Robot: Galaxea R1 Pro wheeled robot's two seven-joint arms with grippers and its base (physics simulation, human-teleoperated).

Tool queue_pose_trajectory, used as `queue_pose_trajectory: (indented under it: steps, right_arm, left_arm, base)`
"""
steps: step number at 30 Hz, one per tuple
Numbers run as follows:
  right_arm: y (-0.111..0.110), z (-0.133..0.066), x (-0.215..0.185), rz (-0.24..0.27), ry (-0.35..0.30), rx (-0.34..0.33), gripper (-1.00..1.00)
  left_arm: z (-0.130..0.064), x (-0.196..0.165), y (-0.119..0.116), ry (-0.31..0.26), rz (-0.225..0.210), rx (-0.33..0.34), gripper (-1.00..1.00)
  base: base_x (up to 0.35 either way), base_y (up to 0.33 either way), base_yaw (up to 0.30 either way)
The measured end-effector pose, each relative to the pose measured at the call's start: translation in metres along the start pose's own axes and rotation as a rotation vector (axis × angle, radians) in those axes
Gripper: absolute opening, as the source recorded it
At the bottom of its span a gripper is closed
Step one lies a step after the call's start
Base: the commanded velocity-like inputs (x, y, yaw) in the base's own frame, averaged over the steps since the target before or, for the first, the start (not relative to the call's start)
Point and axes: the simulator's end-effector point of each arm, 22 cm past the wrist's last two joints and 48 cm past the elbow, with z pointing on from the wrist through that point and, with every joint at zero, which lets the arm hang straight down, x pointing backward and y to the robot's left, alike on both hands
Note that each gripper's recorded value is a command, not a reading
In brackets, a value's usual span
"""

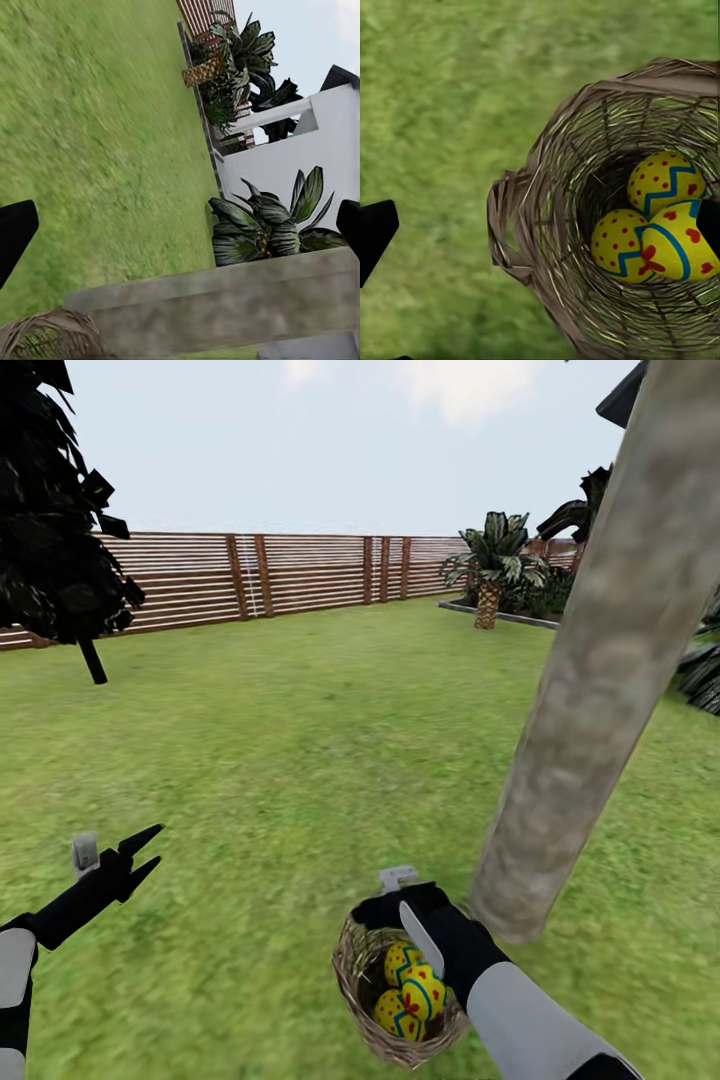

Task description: Take the three Easter eggs out of the wicker basket on the lawn in the garden, then place them on the lawn next to a single tree (choose any tree) so that all three eggs are next to the same tree and none are left in the basket.

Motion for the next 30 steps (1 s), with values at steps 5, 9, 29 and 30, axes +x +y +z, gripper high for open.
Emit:
queue_pose_trajectory:
  steps: [5,9,29,30]
  right_arm:
    - [0.004,-0.003,-0.003,0.022,-0.009,-0.016,1.0]
    - [0.028,-0.006,-0.008,0.171,-0.014,-0.122,1.0]
    - [0.03,-0.016,-0.017,0.168,-0.034,-0.123,1.0]
    - [0.03,-0.016,-0.017,0.167,-0.034,-0.123,1.0]
  left_arm:
    - [-0.001,-0.001,-0.003,-0.003,0.002,0.006,1.0]
    - [-0.001,-0.002,-0.006,-0.004,0.004,0.01,1.0]
    - [-0.003,-0.005,-0.018,-0.009,0.01,0.032,1.0]
    - [-0.003,-0.005,-0.018,-0.009,0.01,0.032,1.0]
  base:
    - [-0.001,0.001,-0.202]
    - [0.0,0.0,-0.204]
    - [0.0,0.028,-0.197]
    - [0.0,0.253,-0.067]
